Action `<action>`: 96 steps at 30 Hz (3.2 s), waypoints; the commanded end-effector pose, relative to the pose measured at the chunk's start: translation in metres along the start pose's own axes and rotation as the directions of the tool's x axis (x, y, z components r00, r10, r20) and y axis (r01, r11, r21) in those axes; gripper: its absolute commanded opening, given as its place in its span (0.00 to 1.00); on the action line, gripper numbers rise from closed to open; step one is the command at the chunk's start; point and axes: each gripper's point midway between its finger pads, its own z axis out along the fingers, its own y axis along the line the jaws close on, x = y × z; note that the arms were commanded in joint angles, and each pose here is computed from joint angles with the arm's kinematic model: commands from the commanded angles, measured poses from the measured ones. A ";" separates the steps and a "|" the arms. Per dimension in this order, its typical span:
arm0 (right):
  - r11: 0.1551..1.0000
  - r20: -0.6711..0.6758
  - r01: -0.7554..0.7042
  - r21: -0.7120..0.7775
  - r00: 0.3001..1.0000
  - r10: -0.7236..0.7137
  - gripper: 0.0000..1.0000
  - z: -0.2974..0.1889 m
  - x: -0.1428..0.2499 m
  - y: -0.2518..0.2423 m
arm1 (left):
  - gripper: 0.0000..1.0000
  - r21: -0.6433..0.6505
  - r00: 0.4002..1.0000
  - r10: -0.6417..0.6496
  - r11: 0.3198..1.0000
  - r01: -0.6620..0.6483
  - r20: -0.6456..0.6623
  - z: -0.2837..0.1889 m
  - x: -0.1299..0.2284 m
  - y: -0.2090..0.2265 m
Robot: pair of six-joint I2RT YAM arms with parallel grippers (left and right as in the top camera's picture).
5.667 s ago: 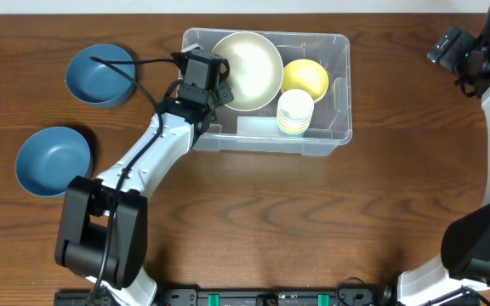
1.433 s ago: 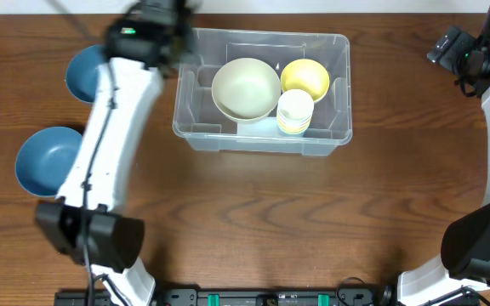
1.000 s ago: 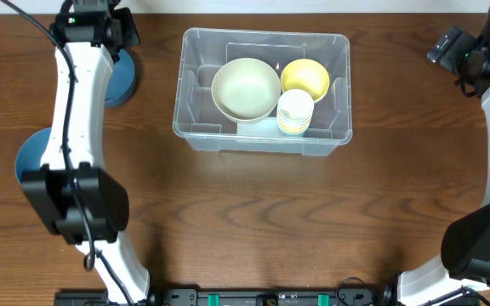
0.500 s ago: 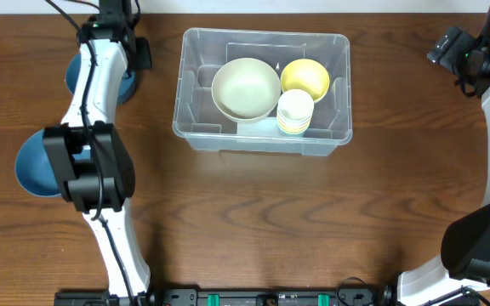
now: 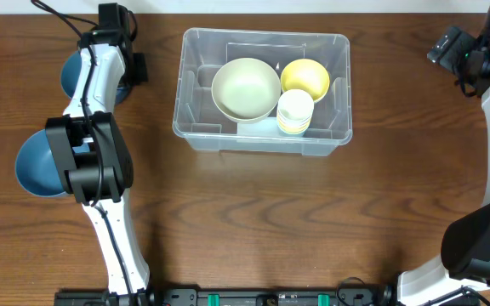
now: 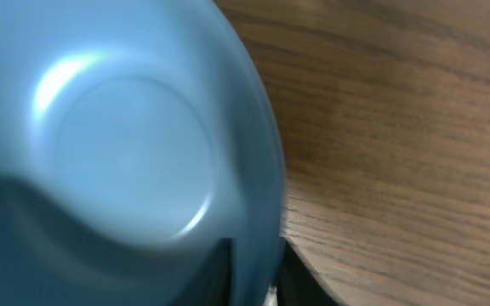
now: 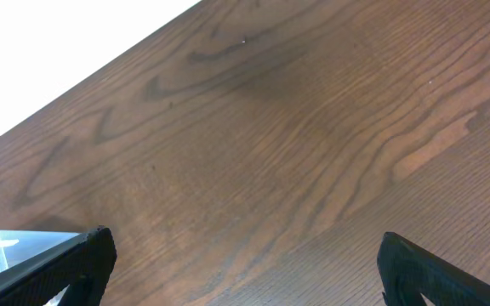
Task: Pack container
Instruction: 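Grasp the blue bowl rim and carry it toward the bin, then lower the blue bowl into the bin onto the cream bowl, then release and move the left gripper to the second blue bowl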
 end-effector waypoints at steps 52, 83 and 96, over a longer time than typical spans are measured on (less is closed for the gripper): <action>1.000 0.027 -0.014 -0.003 1.000 0.014 0.99 -0.008 -0.008 -0.001 | 0.06 0.242 0.820 0.407 0.816 -0.524 0.402 -0.276 0.072 -0.256; 1.000 0.027 -0.014 -0.003 1.000 0.014 0.99 -0.008 -0.008 -0.001 | 0.45 0.213 0.852 0.414 0.845 -0.491 0.320 -0.214 0.058 -0.251; 1.000 0.027 -0.013 -0.003 1.000 0.014 0.99 -0.008 -0.008 -0.001 | 0.45 0.162 0.973 0.033 0.984 -0.071 0.228 -0.293 0.052 -0.061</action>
